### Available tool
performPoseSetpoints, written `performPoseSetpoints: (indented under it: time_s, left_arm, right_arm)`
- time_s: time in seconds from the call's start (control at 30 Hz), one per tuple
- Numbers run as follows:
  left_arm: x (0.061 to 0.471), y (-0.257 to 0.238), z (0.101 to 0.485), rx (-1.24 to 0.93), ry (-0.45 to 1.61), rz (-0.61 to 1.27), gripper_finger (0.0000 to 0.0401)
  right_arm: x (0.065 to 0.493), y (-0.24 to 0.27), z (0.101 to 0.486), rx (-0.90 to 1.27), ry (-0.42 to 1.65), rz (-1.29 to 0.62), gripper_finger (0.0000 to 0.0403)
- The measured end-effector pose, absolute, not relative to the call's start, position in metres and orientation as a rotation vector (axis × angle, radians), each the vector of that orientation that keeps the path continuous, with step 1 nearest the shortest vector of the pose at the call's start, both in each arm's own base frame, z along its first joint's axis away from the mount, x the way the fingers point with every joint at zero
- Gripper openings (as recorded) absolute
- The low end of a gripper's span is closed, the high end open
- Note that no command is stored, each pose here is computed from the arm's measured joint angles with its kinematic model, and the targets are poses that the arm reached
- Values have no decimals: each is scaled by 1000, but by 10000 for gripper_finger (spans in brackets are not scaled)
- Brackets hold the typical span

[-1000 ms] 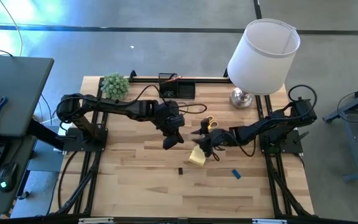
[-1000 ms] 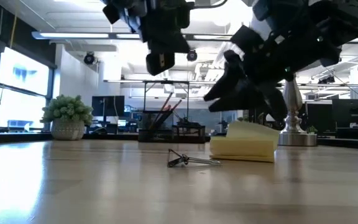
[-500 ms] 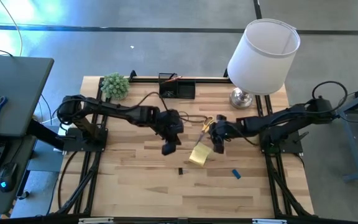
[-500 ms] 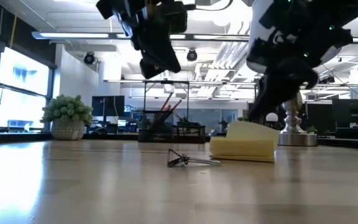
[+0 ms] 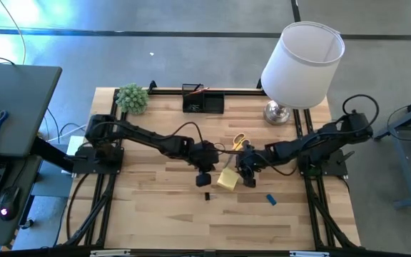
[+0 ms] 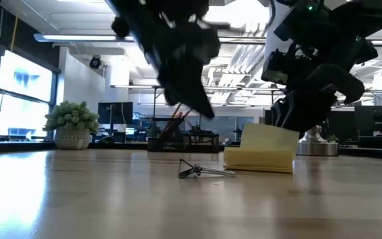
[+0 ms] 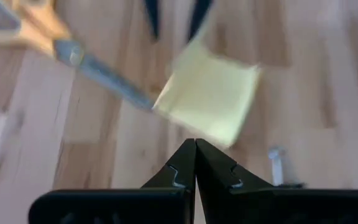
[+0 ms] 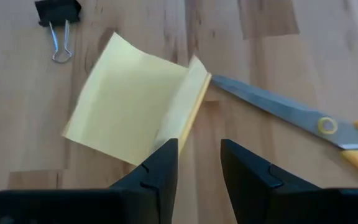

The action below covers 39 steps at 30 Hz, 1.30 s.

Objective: Pick and place office supplies into organizer
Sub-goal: Put the sticky notes into the right slot of the desk organizer

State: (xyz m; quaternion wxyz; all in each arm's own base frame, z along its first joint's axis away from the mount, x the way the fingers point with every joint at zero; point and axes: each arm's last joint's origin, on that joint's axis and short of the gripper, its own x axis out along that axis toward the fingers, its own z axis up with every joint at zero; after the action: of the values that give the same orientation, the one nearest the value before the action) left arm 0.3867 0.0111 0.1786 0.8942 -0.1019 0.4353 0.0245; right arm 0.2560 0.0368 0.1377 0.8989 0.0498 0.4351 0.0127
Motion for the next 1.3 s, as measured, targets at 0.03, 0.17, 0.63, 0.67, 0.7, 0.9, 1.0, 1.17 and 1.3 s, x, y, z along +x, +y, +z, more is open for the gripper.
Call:
performPoseSetpoints:
  time_s: [0.03,0.17,0.63,0.67,0.7,0.9,1.0,1.17,1.3]
  left_arm:
    - [388,12,173,-210,913,55,0]
    - [397,11,161,-207,876,48,0]
    - [407,-9,153,-208,817,-84,0]
    - [407,-12,153,-203,816,-92,0]
    - [407,-14,153,-200,817,-97,0]
    - [407,-18,143,-182,851,-82,0]
    - [410,-16,138,-159,847,-15,0]
    - [412,-15,121,-157,889,4,0]
    - [415,-15,113,-176,895,14,0]
  right_arm:
    - [256,39,137,110,899,28,117]
    - [260,47,141,110,837,49,117]
    - [258,56,141,122,820,-52,117]
    - [258,57,141,130,819,-56,117]
    - [257,57,141,135,819,-58,117]
    - [257,57,141,149,814,-88,116]
    - [257,57,141,175,811,-90,116]
    - [255,66,141,153,802,-96,116]
    - [255,71,142,143,783,-90,116]
